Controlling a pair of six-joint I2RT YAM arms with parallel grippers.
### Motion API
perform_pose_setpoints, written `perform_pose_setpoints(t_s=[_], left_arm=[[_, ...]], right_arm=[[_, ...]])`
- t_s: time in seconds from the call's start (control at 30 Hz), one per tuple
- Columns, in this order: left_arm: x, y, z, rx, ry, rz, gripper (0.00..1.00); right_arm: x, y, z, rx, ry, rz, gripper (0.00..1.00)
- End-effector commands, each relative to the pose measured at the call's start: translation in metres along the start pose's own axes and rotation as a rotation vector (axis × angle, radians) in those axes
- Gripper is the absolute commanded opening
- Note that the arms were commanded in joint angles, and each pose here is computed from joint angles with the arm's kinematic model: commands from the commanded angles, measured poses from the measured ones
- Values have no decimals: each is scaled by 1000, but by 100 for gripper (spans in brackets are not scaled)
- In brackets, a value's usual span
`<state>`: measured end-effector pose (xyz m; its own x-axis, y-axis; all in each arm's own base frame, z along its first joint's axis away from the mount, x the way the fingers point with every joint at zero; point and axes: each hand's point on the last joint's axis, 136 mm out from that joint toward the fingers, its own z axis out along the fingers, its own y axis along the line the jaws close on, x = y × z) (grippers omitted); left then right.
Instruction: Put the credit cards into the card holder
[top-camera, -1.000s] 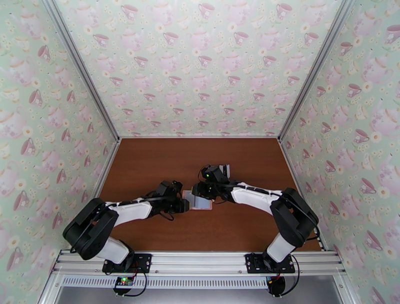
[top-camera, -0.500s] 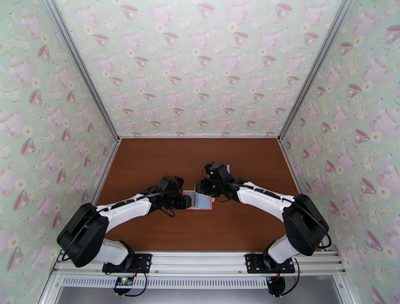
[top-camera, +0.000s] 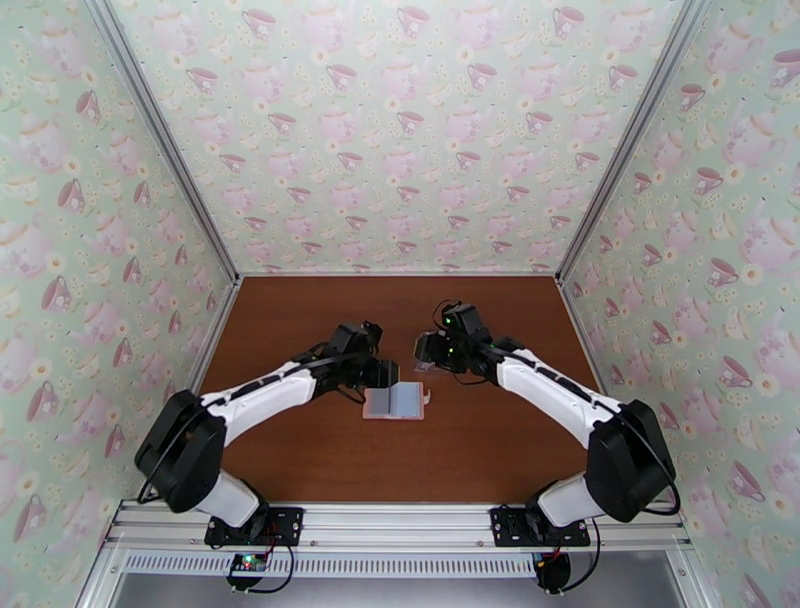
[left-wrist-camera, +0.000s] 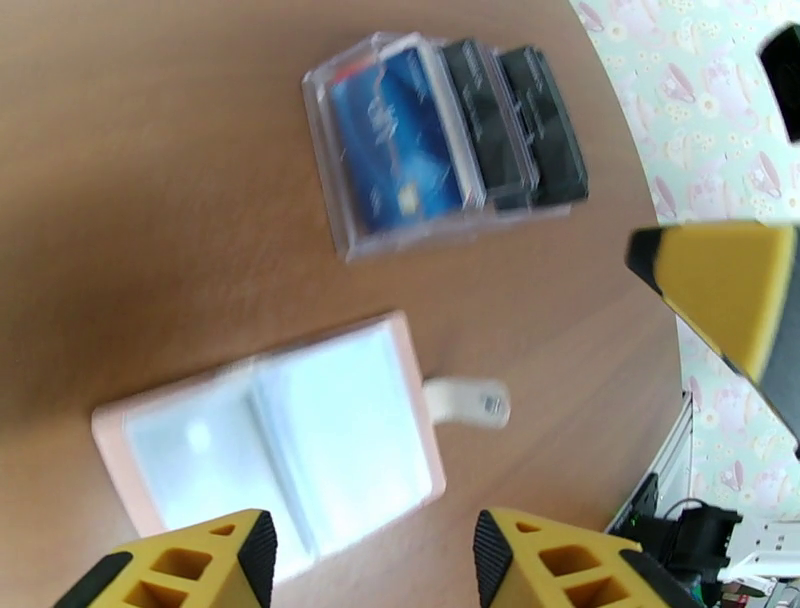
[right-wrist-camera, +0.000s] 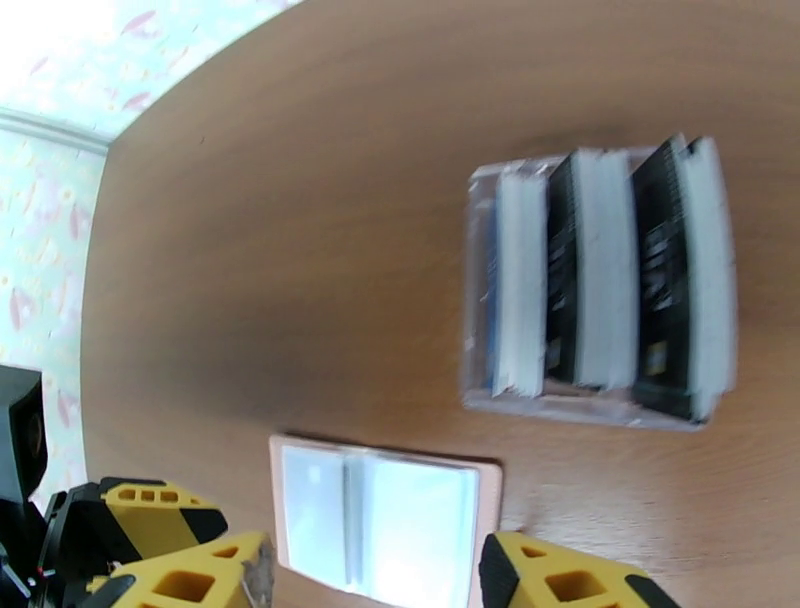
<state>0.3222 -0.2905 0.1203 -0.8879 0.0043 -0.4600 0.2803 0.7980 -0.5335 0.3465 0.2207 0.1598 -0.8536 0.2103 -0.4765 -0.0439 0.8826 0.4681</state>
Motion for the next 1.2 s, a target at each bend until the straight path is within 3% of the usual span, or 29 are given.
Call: perform_pose_setpoints(t_s=[0.0, 0.53, 1.17], left_arm=[[-17, -4, 11, -10, -11, 36, 56], [-51, -6, 70, 22, 24, 4, 55], [-52, -6, 111, 103, 62, -80, 54]], right_arm=[[-18, -10, -17, 66, -35, -28, 60], [-53, -45, -10, 268, 2, -137, 59], [-49, -67, 27, 339, 77, -171, 60]])
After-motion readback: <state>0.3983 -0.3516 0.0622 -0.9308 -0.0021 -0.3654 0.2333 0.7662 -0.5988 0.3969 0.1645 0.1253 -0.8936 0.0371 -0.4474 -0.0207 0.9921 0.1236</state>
